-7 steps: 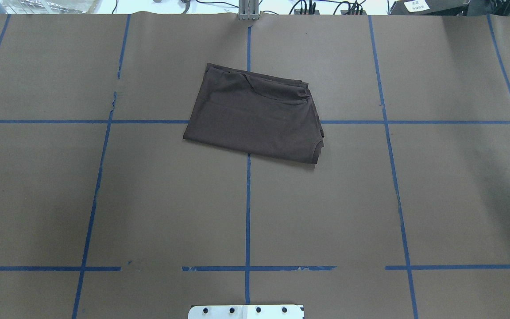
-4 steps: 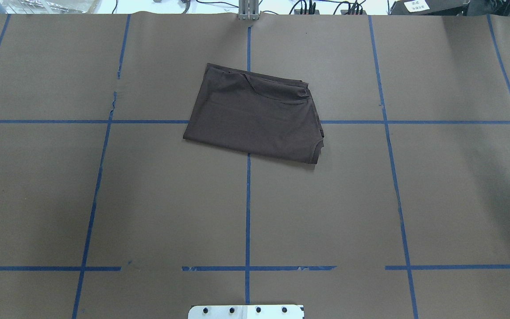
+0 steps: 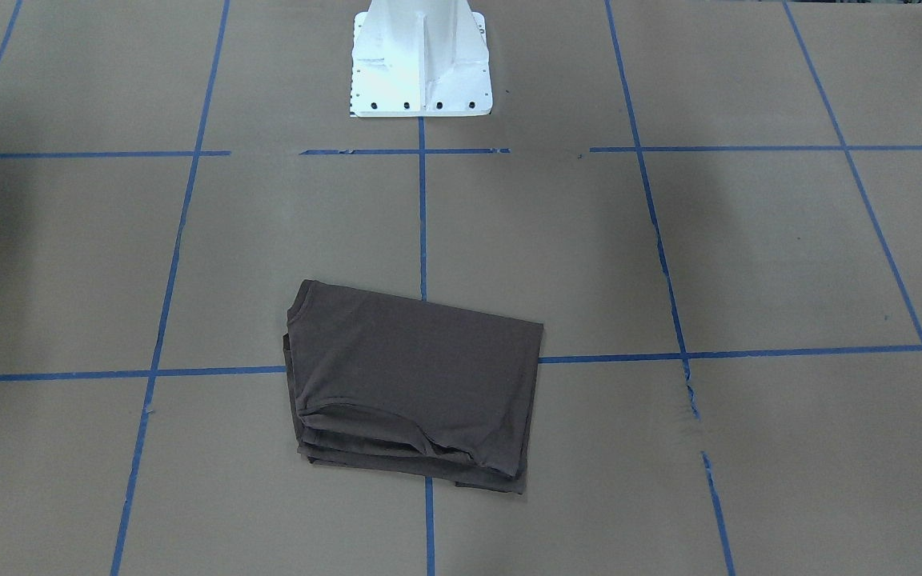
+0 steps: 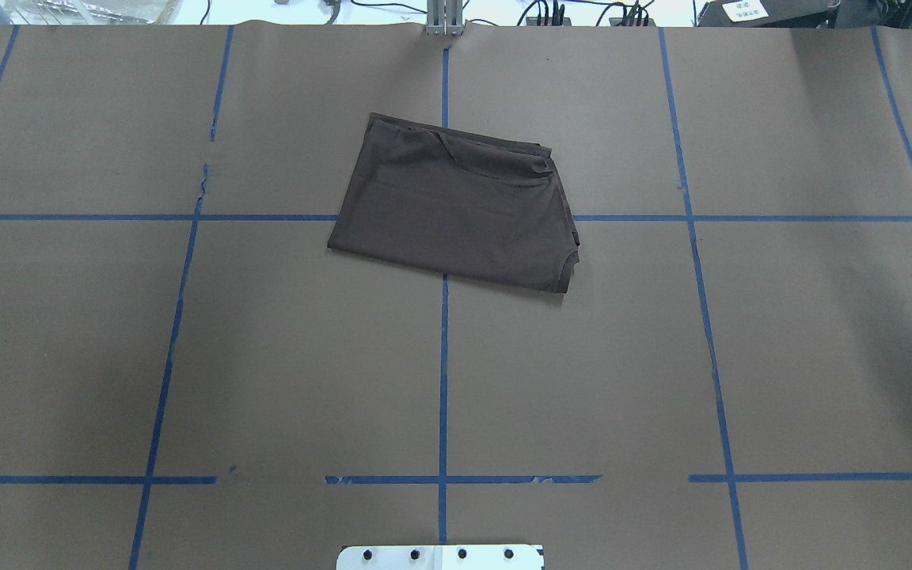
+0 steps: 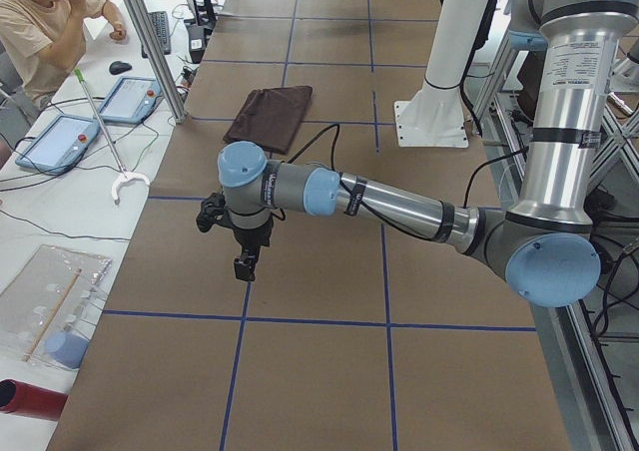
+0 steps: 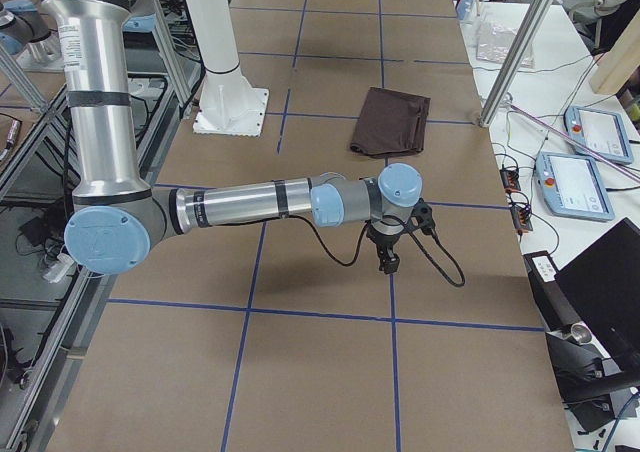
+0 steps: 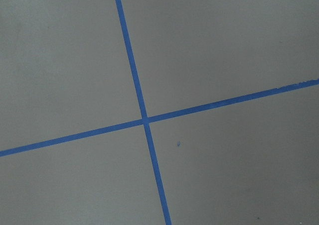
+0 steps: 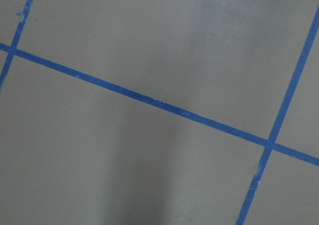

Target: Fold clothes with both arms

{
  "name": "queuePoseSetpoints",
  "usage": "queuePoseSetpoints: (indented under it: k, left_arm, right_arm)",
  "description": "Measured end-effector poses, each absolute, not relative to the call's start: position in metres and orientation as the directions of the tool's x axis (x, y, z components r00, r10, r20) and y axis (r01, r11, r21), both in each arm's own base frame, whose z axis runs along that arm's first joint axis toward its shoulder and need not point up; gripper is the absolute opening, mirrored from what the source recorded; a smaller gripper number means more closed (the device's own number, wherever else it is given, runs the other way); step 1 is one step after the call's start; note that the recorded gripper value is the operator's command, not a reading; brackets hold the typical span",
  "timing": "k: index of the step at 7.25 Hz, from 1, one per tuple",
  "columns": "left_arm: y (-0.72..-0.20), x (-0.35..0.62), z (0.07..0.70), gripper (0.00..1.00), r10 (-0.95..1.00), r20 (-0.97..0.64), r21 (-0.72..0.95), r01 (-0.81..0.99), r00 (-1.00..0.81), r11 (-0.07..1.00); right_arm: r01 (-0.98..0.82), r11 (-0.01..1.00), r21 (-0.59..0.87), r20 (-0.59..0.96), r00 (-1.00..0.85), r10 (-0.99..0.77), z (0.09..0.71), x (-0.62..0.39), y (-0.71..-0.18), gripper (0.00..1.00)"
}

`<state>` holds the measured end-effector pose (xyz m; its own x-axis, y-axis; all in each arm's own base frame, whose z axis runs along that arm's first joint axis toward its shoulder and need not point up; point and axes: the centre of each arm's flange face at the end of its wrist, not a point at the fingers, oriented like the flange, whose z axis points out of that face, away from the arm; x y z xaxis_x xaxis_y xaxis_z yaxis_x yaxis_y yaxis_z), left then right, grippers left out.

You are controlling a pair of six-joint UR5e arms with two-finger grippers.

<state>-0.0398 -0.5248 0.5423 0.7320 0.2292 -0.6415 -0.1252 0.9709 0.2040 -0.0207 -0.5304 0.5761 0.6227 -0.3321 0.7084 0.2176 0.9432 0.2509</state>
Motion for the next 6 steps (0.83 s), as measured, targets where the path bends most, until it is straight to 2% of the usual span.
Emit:
queuePoseSetpoints:
  k: [6]
  left_arm:
    - [-0.52,-0.039,0.525,1.0,0.233,-0.642,0.209,-0.126,0.731,0.97]
  right_arm:
    - [0.22,0.943,0.248,0.709,0.622,-0.332,0.578,-0.022,-0.53,1.0]
